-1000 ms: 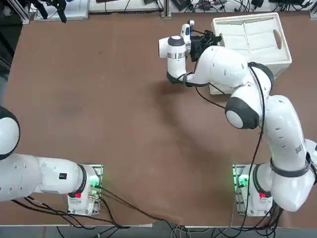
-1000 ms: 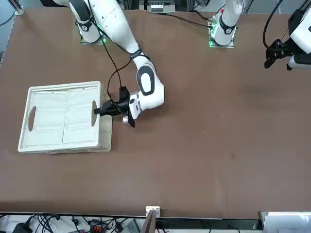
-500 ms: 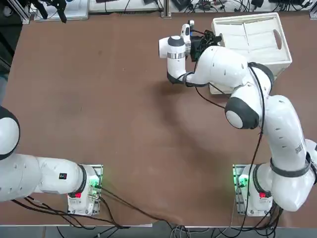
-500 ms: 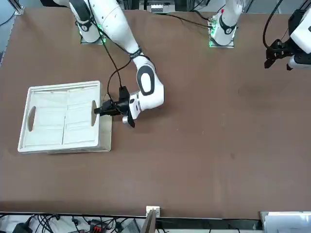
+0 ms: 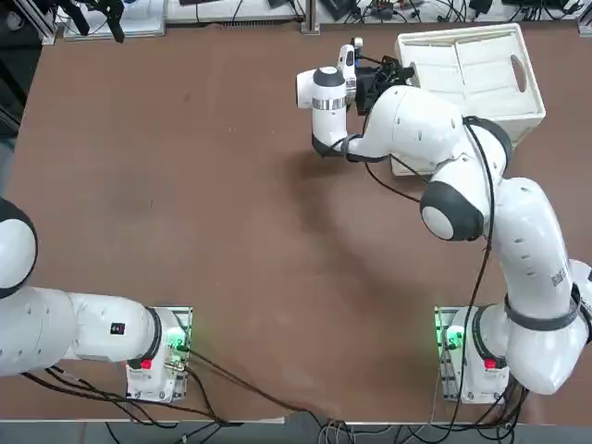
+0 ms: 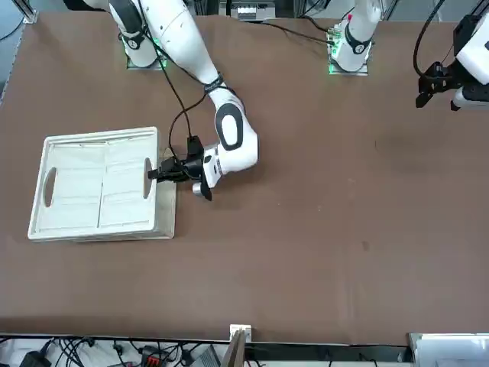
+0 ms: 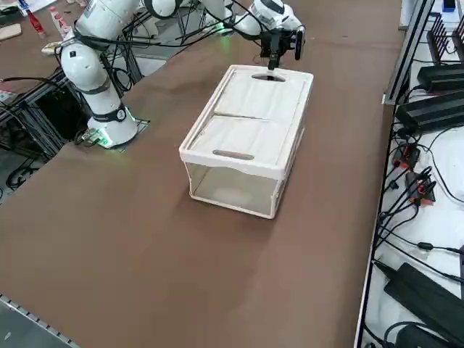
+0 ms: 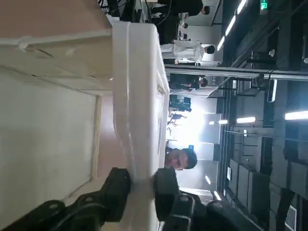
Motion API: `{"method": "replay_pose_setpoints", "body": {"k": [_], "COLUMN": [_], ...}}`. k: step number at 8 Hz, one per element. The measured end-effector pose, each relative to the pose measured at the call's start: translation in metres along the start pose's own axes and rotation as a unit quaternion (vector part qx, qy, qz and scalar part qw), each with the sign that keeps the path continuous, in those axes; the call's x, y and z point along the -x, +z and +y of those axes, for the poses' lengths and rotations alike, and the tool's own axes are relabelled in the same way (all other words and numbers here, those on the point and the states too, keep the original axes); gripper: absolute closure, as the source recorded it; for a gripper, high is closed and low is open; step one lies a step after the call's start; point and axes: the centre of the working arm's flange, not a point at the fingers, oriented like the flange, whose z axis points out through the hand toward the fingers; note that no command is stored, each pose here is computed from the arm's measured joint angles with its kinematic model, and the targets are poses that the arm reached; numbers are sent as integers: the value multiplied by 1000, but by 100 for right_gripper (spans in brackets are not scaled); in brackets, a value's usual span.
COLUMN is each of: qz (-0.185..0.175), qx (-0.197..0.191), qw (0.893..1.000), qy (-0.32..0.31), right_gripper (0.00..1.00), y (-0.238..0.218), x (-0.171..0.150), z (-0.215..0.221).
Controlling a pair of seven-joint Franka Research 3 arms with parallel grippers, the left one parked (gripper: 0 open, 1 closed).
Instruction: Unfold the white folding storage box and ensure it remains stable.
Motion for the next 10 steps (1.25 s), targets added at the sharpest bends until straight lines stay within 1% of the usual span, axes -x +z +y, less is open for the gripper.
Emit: {"method": "replay_pose_setpoints", "body": {"k": [1,2,3,4,5,6,7,8,9,10], "qz": [1,-2,-2,-1,4,4,2,-5,-15,-25], "qx": [9,17,18,26,34,27,1,-38,-88,-156], "qw": [1000,1000,1000,1000,999,1000,1000,998,994,985], "qy": [-3,-6,-8,-6,-5,-11,-25,-40,-58,-76], "right_gripper": [41,26,23,7,2,1,1,1,2,4], "y": [-4,-3,-2,-2,-9,-21,-31,-35,-34,-22], "x": [3,3,3,2,1,0,-1,-3,-4,-10], "z": [1,3,4,7,20,44,69,93,116,139]}}
